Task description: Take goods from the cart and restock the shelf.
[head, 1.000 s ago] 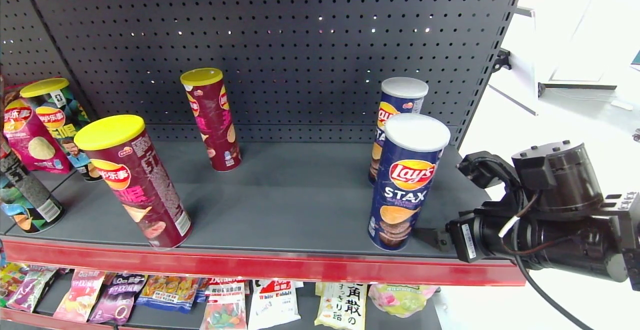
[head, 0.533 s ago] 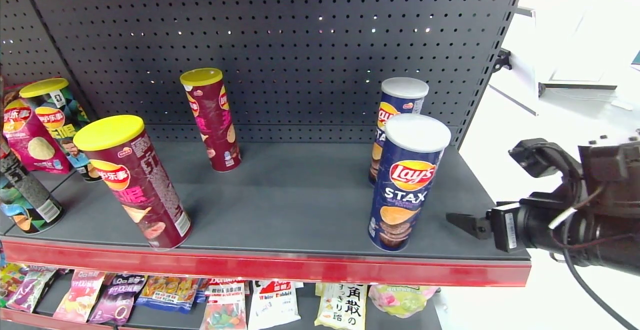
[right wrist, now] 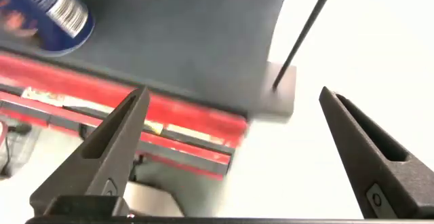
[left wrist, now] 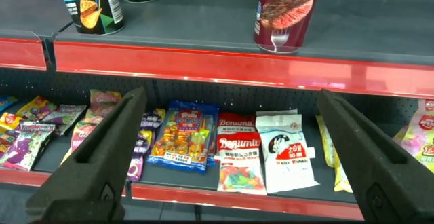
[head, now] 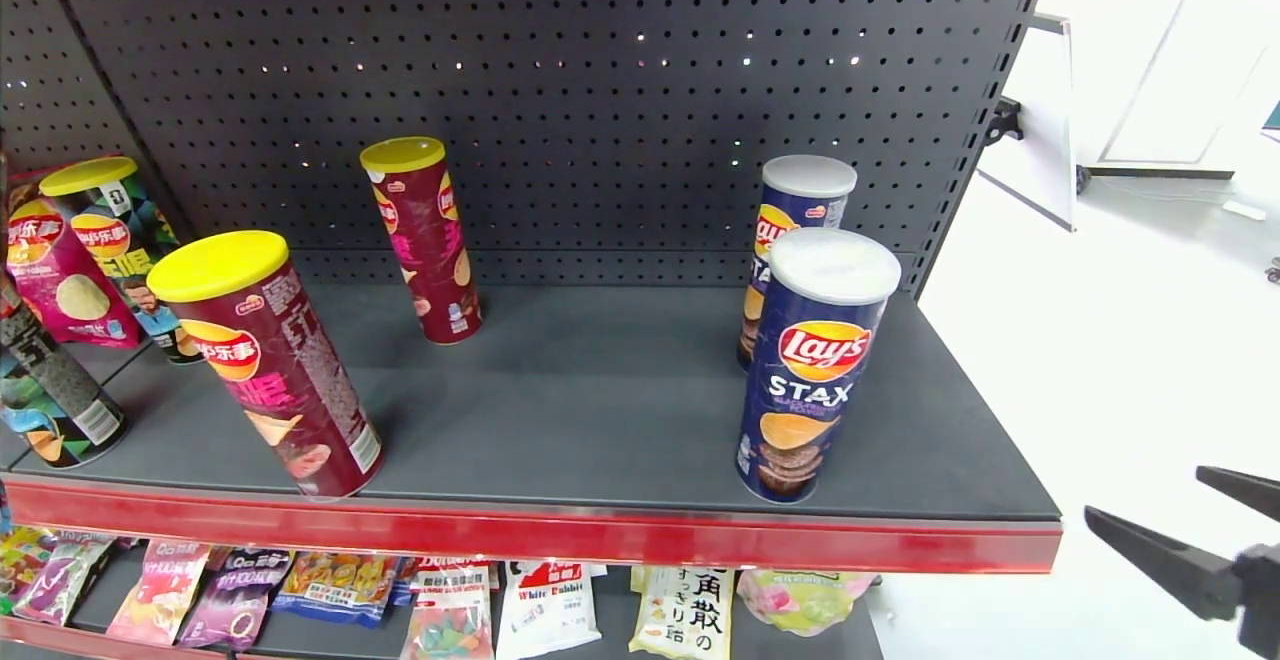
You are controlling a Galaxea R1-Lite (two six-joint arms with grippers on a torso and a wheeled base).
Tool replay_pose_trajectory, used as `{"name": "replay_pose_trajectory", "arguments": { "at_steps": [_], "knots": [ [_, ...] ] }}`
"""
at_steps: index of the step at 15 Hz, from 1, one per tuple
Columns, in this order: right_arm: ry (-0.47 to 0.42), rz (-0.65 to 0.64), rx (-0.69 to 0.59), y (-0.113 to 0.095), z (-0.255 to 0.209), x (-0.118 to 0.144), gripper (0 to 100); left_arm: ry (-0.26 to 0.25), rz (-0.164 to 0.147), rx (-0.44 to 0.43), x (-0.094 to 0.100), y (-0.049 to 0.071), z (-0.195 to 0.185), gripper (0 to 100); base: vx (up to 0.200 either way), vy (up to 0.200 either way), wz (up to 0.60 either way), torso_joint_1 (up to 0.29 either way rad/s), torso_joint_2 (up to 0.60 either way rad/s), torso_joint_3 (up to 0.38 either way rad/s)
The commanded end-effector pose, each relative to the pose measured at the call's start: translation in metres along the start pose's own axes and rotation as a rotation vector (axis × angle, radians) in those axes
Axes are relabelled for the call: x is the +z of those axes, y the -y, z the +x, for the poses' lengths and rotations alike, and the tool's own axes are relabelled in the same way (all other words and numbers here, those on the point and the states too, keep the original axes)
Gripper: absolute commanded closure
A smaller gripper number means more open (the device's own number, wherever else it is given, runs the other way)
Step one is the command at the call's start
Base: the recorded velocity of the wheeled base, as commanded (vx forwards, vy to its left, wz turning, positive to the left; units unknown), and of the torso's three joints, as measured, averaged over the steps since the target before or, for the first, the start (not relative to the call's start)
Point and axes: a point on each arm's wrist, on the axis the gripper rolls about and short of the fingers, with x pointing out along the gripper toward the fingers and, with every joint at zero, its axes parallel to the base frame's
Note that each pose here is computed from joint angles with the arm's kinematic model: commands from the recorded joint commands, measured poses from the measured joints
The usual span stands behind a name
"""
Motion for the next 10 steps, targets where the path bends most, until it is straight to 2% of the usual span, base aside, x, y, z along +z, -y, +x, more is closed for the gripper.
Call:
{"name": "replay_pose_trajectory", "arguments": {
  "at_steps": [1, 3, 5, 9, 10],
  "knots": [
    [0.165, -0.028, -0.096, 0.001, -0.051, -0.042, 0, 0.000, 0.000, 0.000, 0.000, 0.000, 0.000, 0, 0.000, 0.000, 0.00, 0.000, 0.00, 0.000],
    [0.163, -0.043, -0.126, -0.003, -0.062, -0.056, 0, 0.000, 0.000, 0.001, 0.000, 0.000, 0.000, 0, 0.000, 0.000, 0.00, 0.000, 0.00, 0.000],
    [0.217, -0.054, -0.135, -0.007, -0.069, -0.067, 0, 0.000, 0.000, 0.001, 0.000, 0.000, 0.000, 0, 0.000, 0.000, 0.00, 0.000, 0.00, 0.000],
    [0.359, -0.048, -0.126, -0.012, -0.084, -0.083, 0, 0.000, 0.000, 0.001, 0.000, 0.000, 0.000, 0, 0.000, 0.000, 0.00, 0.000, 0.00, 0.000],
    [0.443, -0.062, -0.107, -0.014, -0.084, -0.110, 0, 0.000, 0.000, 0.001, 0.000, 0.000, 0.000, 0, 0.000, 0.000, 0.00, 0.000, 0.00, 0.000]
  ]
}}
